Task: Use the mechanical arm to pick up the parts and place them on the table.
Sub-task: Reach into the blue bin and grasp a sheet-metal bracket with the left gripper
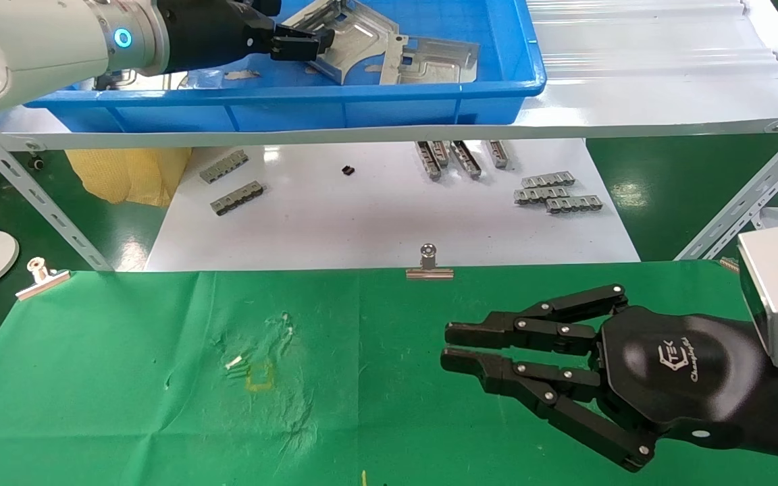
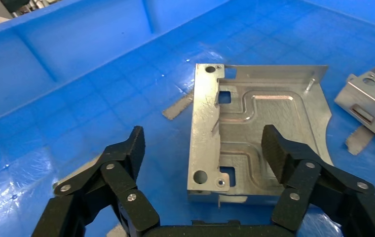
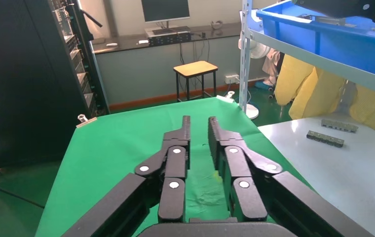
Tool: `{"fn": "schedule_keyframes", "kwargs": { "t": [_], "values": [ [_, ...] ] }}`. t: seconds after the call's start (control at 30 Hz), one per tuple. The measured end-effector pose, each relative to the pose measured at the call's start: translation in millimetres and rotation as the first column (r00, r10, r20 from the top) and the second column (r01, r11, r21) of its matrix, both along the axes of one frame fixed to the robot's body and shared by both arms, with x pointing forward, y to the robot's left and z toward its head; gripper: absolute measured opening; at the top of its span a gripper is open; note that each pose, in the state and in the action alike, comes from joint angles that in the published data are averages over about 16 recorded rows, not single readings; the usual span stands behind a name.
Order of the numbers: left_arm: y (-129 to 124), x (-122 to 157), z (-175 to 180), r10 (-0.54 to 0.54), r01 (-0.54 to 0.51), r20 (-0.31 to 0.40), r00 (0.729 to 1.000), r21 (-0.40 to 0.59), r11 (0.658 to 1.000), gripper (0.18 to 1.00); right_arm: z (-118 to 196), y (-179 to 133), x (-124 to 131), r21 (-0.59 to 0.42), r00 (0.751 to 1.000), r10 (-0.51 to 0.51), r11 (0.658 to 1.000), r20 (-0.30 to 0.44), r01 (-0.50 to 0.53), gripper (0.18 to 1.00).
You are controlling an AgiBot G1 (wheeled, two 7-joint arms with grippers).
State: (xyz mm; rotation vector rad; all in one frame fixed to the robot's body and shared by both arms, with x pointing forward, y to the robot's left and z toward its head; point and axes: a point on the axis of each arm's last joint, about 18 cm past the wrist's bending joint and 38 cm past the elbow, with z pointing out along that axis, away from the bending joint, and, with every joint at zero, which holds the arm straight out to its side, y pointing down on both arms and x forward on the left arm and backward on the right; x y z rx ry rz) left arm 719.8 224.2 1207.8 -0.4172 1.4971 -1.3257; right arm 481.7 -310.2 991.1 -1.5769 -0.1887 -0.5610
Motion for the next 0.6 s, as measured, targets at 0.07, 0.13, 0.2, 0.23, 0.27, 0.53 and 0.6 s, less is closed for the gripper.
{"fn": "schedule_keyframes", "kwargs": {
  "t": [0.07, 0.13, 0.2, 0.23, 0.27, 0.53, 0.6],
  "values": [
    [0.0, 0.1, -0.7, 0.0, 0.0, -0.004, 1.0, 0.0, 1.0, 0.888, 0.0, 0.0, 0.0, 0.0, 1.0, 0.0, 1.0, 0.0, 0.0, 0.267],
    [0.2, 0.3, -1.3, 0.0, 0.0, -0.007, 1.0, 0.0, 1.0, 0.867, 0.0, 0.0, 0.0, 0.0, 1.0, 0.0, 1.0, 0.0, 0.0, 0.291],
    [0.5, 0.5, -1.6, 0.001, -0.001, -0.009, 1.0, -0.003, 1.0, 0.827, 0.0, 0.0, 0.0, 0.0, 1.0, 0.0, 1.0, 0.0, 0.0, 0.323],
    [0.7, 0.7, -1.7, 0.002, -0.002, -0.01, 1.0, -0.005, 1.0, 0.807, 0.0, 0.0, 0.0, 0.0, 1.0, 0.0, 1.0, 0.0, 0.0, 0.338],
    [1.0, 0.8, -1.6, 0.003, -0.003, -0.01, 1.0, -0.008, 1.0, 0.786, 0.0, 0.0, 0.0, 0.0, 1.0, 0.0, 1.0, 0.0, 0.0, 0.351],
    [5.8, 2.8, 0.0, 0.021, -0.022, -0.005, 1.0, -0.033, 0.999, 0.611, 0.0, 0.0, 0.0, 0.0, 1.0, 0.0, 1.0, 0.0, 0.0, 0.518],
    [7.8, 3.2, 1.3, 0.028, -0.028, -0.001, 1.0, -0.043, 0.999, 0.557, 0.0, 0.0, 0.0, 0.0, 1.0, 0.0, 1.0, 0.0, 0.0, 0.57]
  ]
}}
